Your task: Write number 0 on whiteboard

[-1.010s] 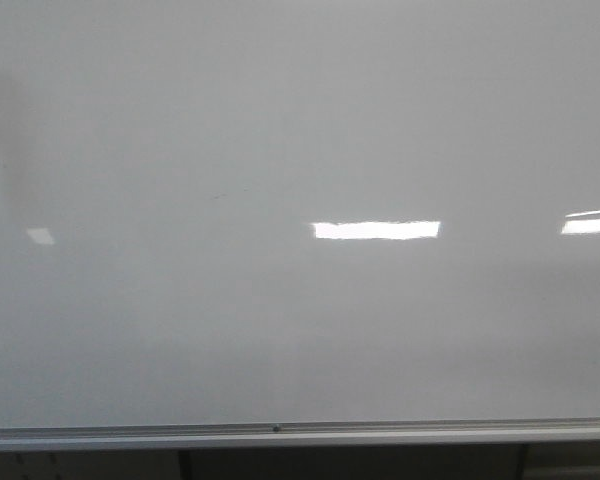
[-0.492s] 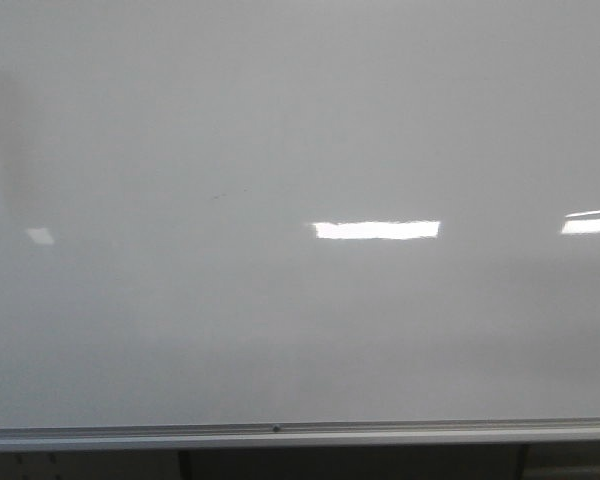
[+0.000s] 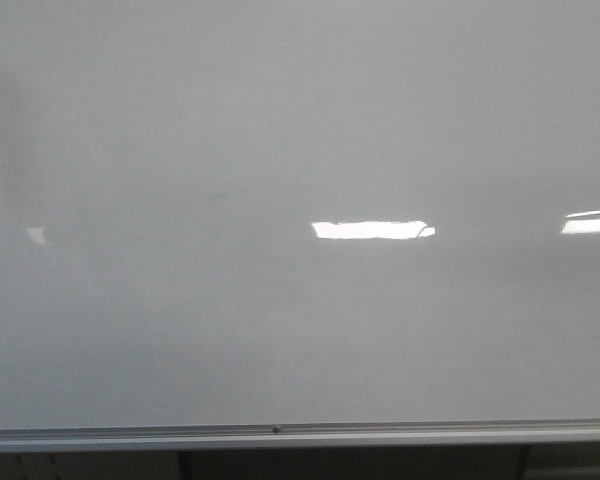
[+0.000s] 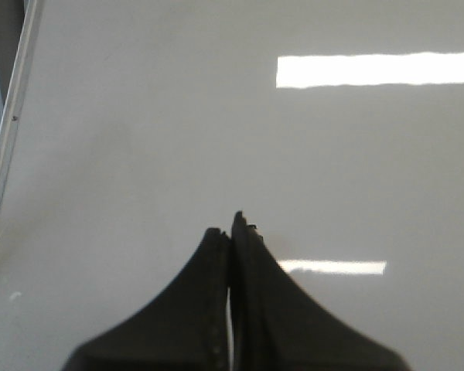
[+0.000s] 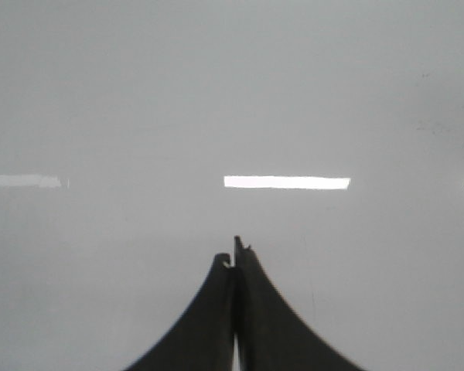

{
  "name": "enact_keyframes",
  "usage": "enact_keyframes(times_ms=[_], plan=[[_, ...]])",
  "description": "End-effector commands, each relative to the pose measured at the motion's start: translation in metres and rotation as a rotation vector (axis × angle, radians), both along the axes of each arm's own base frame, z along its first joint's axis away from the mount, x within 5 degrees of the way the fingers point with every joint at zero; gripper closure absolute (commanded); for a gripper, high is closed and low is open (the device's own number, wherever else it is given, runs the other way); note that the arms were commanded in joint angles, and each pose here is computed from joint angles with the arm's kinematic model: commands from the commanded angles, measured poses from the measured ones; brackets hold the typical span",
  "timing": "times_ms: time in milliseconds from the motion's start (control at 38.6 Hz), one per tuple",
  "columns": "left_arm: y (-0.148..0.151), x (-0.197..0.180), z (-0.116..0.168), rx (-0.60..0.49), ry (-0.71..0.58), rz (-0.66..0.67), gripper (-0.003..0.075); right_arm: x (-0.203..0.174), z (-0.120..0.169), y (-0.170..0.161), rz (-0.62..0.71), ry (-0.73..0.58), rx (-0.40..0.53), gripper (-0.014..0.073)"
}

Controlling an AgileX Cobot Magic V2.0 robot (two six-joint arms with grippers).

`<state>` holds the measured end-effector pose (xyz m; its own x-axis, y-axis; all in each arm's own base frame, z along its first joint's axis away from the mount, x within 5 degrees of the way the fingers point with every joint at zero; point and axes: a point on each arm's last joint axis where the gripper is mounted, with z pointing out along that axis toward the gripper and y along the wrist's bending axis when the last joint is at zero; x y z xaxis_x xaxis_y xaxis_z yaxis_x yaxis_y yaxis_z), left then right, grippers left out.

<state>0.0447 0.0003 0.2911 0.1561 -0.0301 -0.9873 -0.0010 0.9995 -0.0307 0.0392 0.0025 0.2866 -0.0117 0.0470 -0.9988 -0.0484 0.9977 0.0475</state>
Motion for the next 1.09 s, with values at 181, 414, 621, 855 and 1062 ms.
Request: enact_keyframes(times_ms=[181, 414, 621, 855, 1062], plan=[[0.002, 0.038, 0.029, 0.077, 0.223, 0.024, 0.0739, 0.030, 0.042, 0.001, -0.001, 0.078, -0.003, 0.0662], [0.002, 0.048, 0.025, 0.073, 0.261, 0.020, 0.0625, 0.033, 0.041, 0.001, -0.001, 0.096, -0.004, 0.0554], [0.002, 0.048, 0.025, 0.073, 0.259, 0.020, 0.0121, 0.033, 0.041, 0.001, -0.001, 0.096, -0.004, 0.0214], [0.000, 0.053, 0.021, -0.014, 0.271, -0.002, 0.0049, 0.033, 0.041, 0.001, -0.001, 0.096, -0.004, 0.0145], [0.000, 0.093, 0.016, -0.058, 0.426, -0.008, 0.0111, 0.033, 0.041, 0.001, -0.002, 0.092, -0.004, 0.0145]])
